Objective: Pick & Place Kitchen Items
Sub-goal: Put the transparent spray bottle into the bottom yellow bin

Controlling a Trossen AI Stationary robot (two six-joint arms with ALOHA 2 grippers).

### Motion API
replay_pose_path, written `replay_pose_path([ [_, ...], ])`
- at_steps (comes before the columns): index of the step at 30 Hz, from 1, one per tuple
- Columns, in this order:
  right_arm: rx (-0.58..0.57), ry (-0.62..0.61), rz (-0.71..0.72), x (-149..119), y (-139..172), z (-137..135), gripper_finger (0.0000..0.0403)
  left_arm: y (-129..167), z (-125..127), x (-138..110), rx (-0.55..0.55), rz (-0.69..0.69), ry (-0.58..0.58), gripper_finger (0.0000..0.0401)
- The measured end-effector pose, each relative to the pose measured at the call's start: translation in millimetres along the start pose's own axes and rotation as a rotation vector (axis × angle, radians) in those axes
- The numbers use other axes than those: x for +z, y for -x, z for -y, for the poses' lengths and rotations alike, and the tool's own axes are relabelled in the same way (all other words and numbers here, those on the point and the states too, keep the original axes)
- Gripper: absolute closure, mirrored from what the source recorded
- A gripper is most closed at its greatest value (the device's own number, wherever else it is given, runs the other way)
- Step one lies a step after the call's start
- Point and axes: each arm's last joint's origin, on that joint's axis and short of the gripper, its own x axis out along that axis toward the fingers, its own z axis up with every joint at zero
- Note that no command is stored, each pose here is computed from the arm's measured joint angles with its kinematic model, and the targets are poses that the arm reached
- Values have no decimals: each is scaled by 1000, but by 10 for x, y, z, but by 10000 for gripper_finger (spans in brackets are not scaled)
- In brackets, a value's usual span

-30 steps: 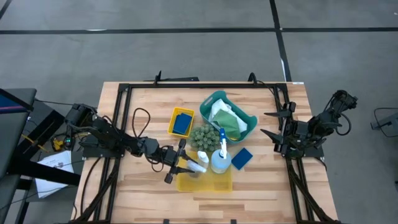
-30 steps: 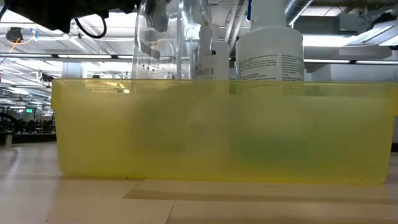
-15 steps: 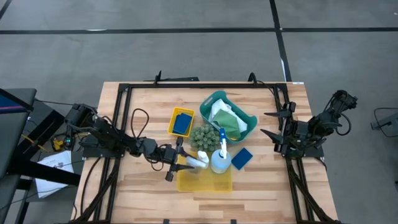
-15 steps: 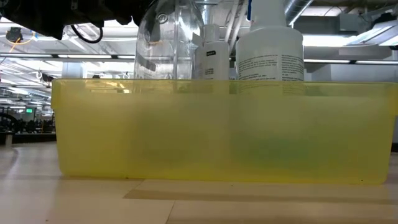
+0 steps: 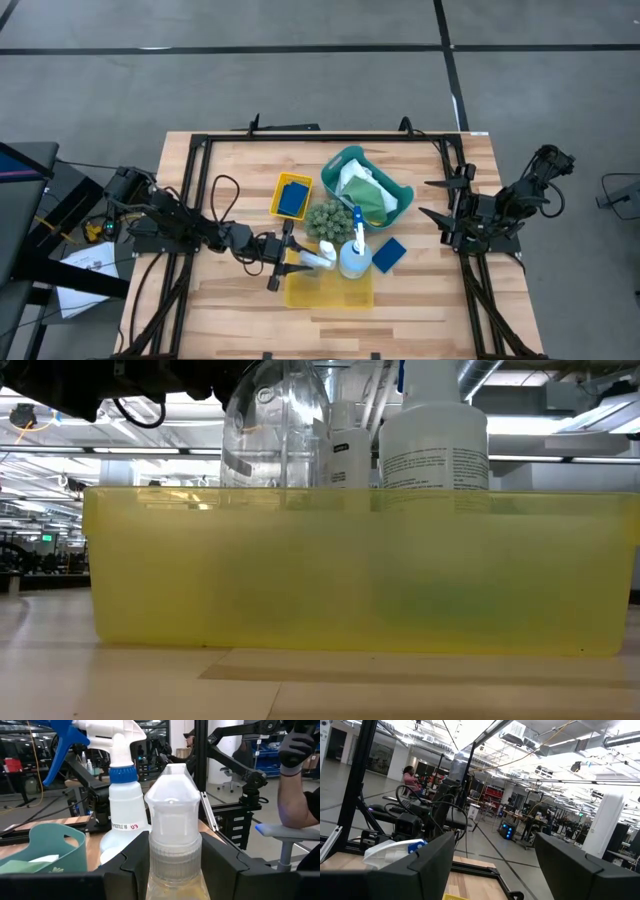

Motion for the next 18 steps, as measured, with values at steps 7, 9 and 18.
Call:
replay_pose_path([
  [7, 0, 0, 0, 0, 0, 0, 135, -2, -3, -7, 12, -13, -2, 269],
  [9, 0, 0, 0, 0, 0, 0, 135, -3, -8, -9, 30, -17, -2, 269],
  [18, 1, 0, 0, 0, 0, -1, 135, 6, -18, -12, 58, -41, -14, 267],
])
